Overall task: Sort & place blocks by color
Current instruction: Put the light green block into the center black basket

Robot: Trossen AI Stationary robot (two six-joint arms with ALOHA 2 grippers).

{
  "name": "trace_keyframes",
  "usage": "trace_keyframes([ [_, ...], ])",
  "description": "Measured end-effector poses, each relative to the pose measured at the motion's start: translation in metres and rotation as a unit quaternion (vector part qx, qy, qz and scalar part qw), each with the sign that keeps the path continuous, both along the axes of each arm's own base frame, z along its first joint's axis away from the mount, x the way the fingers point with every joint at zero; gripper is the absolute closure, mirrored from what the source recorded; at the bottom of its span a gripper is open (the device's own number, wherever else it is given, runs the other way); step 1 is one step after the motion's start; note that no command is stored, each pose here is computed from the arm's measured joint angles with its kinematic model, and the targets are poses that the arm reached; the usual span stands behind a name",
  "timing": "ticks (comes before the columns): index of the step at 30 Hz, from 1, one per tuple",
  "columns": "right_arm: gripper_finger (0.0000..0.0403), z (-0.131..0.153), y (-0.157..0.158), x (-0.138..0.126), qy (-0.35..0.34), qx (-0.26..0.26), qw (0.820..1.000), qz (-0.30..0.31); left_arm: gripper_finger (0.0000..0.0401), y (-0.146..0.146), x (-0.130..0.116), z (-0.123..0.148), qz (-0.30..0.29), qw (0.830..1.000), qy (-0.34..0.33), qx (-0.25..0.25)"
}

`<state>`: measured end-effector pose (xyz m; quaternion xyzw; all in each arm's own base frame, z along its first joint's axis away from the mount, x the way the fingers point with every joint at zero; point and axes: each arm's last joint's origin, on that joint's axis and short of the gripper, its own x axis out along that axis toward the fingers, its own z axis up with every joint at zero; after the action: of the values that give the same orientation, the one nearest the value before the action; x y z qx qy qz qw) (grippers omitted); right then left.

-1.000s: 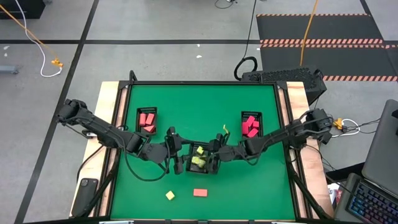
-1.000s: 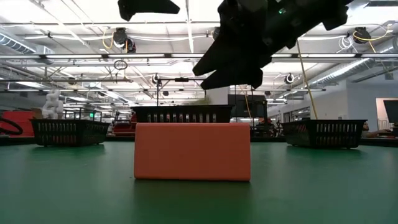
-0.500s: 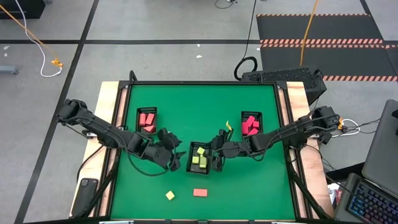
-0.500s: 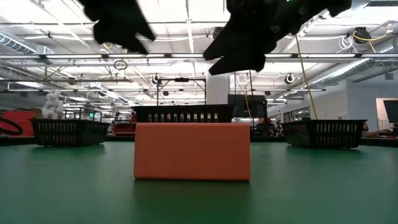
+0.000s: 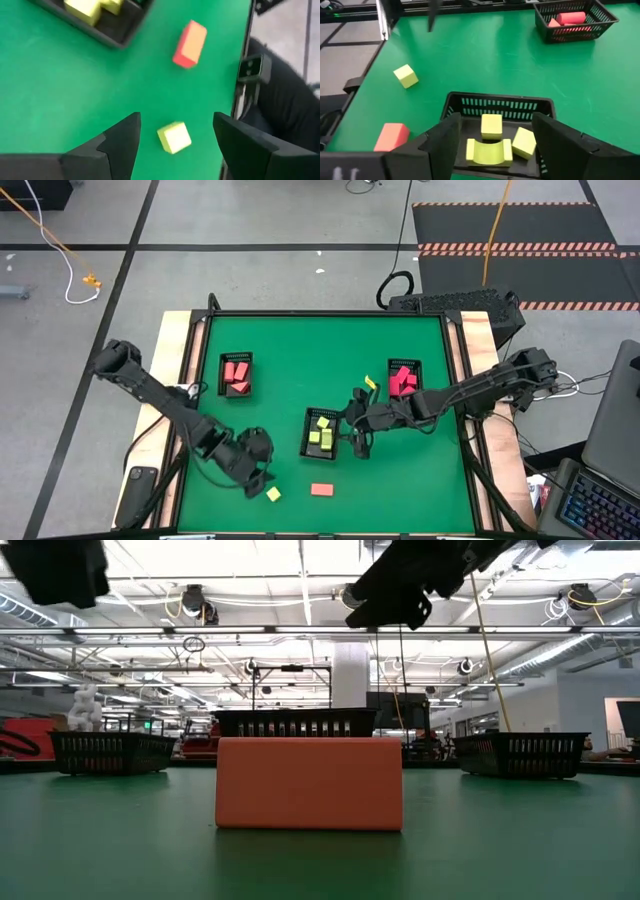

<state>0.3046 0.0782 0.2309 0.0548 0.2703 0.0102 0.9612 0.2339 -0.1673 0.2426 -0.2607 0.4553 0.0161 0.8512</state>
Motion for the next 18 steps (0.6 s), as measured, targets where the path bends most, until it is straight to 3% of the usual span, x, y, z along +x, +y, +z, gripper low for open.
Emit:
trace_keyframes([
  [6, 0.0165, -0.004, -0.001, -0.002, 0.021, -0.006, 1.000, -0.001, 0.0151, -0.026, -0.009, -0.018, -0.079, 0.994, -0.004, 0.074],
  [12, 0.0165, -0.004, -0.001, -0.002, 0.020, -0.025, 0.999, 0.011, 0.0151, -0.041, 0.004, -0.052, -0.124, 0.985, 0.025, 0.118],
  [18, 0.0165, -0.005, -0.002, -0.002, 0.025, -0.037, 0.999, 0.016, 0.0151, -0.058, 0.021, -0.046, -0.173, 0.971, 0.047, 0.160],
])
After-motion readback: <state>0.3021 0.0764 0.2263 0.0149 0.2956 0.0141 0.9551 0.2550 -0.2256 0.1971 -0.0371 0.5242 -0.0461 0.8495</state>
